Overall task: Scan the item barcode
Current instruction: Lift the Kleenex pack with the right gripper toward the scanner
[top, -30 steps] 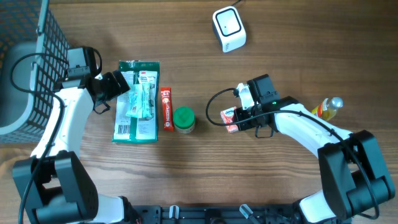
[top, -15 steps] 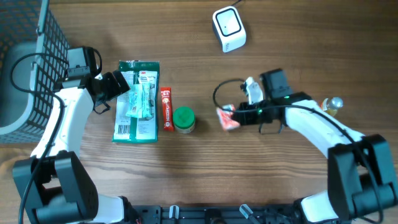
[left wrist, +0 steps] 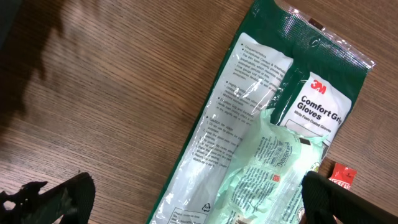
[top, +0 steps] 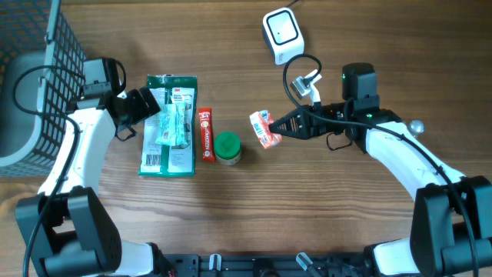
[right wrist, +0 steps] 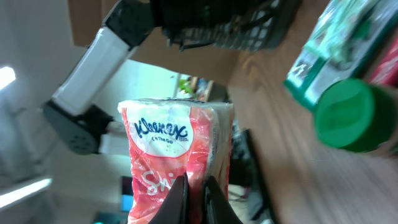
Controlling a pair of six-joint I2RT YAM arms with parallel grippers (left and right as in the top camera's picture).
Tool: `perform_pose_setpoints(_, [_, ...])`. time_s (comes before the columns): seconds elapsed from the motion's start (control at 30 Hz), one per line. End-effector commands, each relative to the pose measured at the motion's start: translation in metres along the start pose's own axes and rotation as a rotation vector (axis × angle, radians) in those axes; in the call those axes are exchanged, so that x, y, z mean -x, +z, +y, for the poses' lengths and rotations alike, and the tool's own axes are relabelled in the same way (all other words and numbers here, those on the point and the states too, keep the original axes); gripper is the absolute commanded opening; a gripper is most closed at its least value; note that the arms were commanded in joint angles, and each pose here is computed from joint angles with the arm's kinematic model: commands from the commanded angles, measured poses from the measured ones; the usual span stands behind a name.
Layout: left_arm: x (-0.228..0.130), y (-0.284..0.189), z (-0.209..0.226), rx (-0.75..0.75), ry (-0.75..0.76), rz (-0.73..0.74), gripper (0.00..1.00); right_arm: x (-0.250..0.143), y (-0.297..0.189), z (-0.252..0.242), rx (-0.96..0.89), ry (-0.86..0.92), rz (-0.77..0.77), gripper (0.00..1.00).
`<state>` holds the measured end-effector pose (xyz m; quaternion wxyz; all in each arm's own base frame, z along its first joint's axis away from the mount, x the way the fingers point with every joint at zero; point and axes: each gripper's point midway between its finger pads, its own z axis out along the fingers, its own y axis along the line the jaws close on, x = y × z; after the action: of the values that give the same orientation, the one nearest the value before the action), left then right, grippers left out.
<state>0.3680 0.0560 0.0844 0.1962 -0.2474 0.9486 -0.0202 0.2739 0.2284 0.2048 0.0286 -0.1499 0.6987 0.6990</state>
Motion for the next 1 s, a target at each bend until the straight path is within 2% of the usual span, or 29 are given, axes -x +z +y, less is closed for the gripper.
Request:
perform_pose_setpoints(0.0, [0.007,-0.008,-0.003,-0.018,-0.009,-0.028,1.0,-0.003,-0.001,0.022,0.067,0.028,0.044,0.04])
perform_pose_setpoints(0.23, [0.007,-0.008,-0.003,-0.018,-0.009,-0.028,1.0,0.004,-0.001,0.013,0.015,-0.024,0.006,0.04])
perform_pose_setpoints(0.37, [0.007,-0.008,-0.003,-0.018,-0.009,-0.028,1.0,0.019,-0.005,-0.026,-0.184,-0.088,-0.111,0.04])
perform_pose_setpoints(0.5, [0.007,-0.008,-0.003,-0.018,-0.009,-0.028,1.0,0.018,-0.035,-0.105,-0.602,0.039,-0.243,0.04])
perform_pose_setpoints(0.67, [0.007,-0.008,-0.003,-0.018,-0.009,-0.028,1.0,-0.012,-0.087,-0.161,-1.05,0.121,-0.233,0.04])
perform_pose_setpoints(0.77, [0.007,-0.008,-0.003,-0.018,-0.009,-0.028,1.0,-0.013,-0.1,-0.167,-1.13,0.12,-0.238,0.04])
perform_pose_setpoints(0.83, [0.007,-0.008,-0.003,-0.018,-0.009,-0.028,1.0,-0.006,-0.112,-0.164,-1.19,0.177,-0.307,0.04])
perform_pose_setpoints(0.97, [0.007,-0.008,-0.003,-0.018,-0.009,-0.028,1.0,0.025,-0.133,-0.125,-1.337,0.073,-0.316,0.04])
